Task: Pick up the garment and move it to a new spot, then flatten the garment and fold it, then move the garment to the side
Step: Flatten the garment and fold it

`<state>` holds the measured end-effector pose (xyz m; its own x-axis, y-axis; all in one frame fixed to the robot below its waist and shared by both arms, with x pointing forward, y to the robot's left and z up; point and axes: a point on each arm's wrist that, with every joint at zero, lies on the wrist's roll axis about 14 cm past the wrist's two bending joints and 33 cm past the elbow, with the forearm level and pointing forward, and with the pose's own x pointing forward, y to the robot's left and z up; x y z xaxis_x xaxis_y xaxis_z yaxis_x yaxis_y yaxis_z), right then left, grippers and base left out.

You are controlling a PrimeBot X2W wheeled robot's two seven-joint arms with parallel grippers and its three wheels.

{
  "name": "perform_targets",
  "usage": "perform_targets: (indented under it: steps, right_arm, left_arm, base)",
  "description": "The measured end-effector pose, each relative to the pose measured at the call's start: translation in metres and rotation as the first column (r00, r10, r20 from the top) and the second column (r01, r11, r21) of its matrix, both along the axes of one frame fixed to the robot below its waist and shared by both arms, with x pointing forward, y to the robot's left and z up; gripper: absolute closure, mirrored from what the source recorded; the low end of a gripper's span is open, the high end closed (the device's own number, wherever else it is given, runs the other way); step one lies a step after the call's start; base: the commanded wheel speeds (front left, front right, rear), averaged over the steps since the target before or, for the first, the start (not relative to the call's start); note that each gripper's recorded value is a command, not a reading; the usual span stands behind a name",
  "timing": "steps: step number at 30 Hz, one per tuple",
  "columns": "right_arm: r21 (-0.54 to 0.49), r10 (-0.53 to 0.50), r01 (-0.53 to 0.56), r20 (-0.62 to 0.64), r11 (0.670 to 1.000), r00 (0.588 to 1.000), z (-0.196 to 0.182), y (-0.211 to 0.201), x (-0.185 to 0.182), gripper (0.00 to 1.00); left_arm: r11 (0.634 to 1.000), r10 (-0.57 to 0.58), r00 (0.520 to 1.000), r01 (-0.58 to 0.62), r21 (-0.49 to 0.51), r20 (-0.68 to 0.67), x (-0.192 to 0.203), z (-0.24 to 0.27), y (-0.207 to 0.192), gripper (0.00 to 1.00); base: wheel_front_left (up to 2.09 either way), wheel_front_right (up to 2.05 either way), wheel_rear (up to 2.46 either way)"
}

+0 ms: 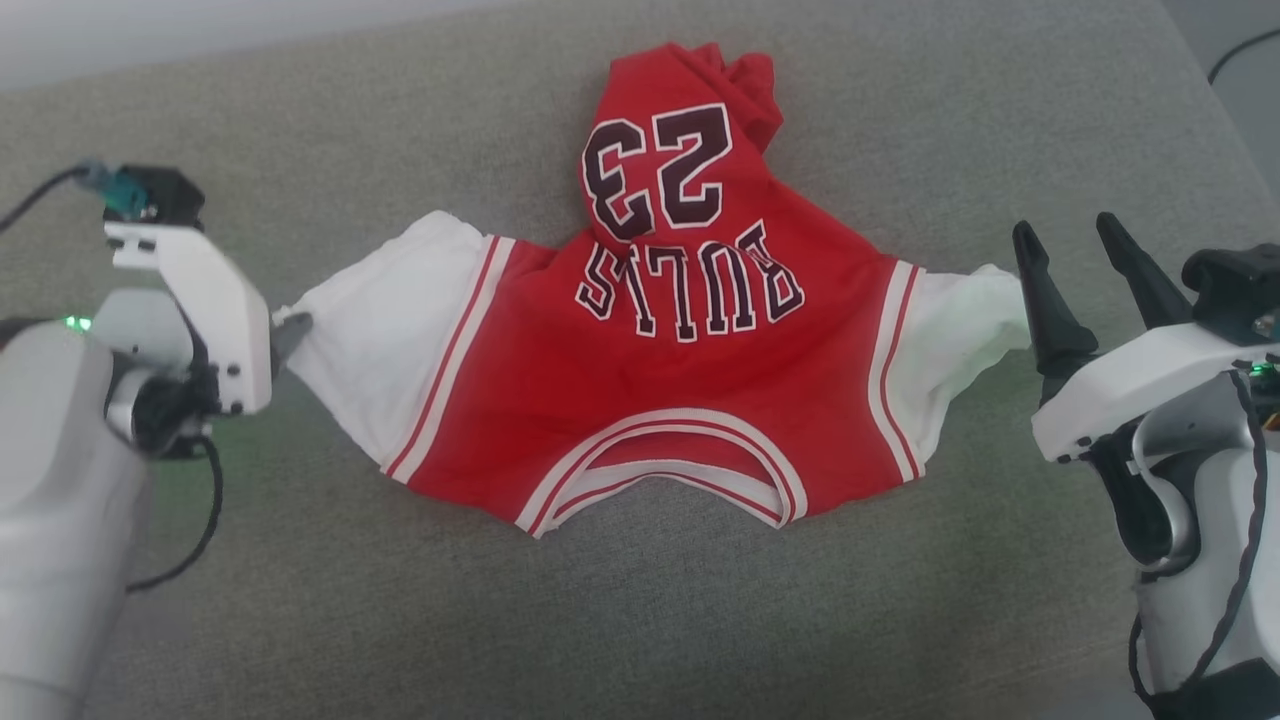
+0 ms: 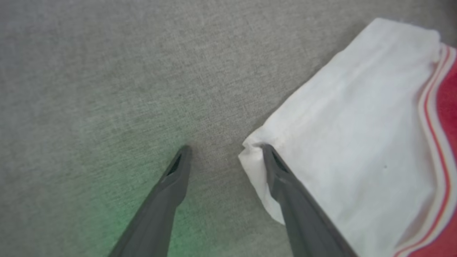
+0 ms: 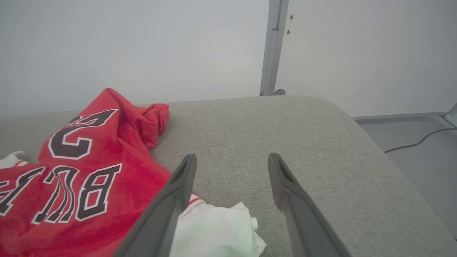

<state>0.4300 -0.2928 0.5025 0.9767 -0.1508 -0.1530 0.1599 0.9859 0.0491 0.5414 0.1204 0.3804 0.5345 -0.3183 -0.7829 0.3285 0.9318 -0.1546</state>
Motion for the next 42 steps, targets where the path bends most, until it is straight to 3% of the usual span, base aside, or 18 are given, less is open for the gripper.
perform_targets:
  steps: [6, 7, 8, 9, 21, 37, 42]
  right_arm:
    - [0.0, 0.001, -0.001, -0.04, 1.0, 0.999, -0.011, 0.0, 0.005, 0.0]
    - [-0.001, 0.002, -0.002, -0.039, 1.0, 0.999, -0.01, 0.001, 0.006, 0.0]
    - [0.0, 0.001, -0.001, -0.038, 1.0, 0.999, -0.01, 0.001, 0.006, 0.0]
    - [-0.004, 0.001, -0.001, -0.048, 1.0, 0.999, -0.012, 0.001, 0.007, 0.0]
    - [0.0, -0.013, 0.013, -0.046, 1.0, 0.999, -0.009, -0.002, 0.008, 0.0]
    - [0.04, 0.031, -0.028, -0.097, 0.999, 0.995, -0.014, 0.015, 0.004, 0.0]
    - [0.046, 0.04, -0.036, -0.105, 0.998, 0.994, -0.015, 0.019, 0.001, 0.0]
  left_arm:
    - [0.999, 0.023, 0.992, -0.018, 0.045, -0.128, 0.001, -0.014, -0.006, 0.0]
    - [0.999, 0.028, 0.989, -0.022, 0.044, -0.143, 0.0, -0.015, -0.008, 0.76]
    - [0.999, 0.023, 0.988, -0.016, 0.044, -0.153, -0.001, -0.014, -0.009, 0.76]
    - [0.999, 0.024, 0.984, -0.018, 0.037, -0.174, -0.003, -0.015, -0.011, 1.0]
    - [0.999, 0.046, 0.988, -0.041, 0.034, -0.144, -0.02, -0.002, 0.007, 1.0]
    - [0.964, 0.255, 0.96, -0.243, 0.113, -0.114, -0.114, 0.013, 0.103, 1.0]
    - [0.957, 0.282, 0.954, -0.271, 0.105, -0.105, -0.132, 0.015, 0.109, 1.0]
  base:
    - [0.0, 0.0, 0.0]
    - [0.0, 0.0, 0.0]
    - [0.0, 0.0, 0.0]
    - [0.0, 0.0, 0.0]
    - [0.0, 0.0, 0.0]
    - [0.0, 0.0, 0.0]
    - [0.0, 0.0, 0.0]
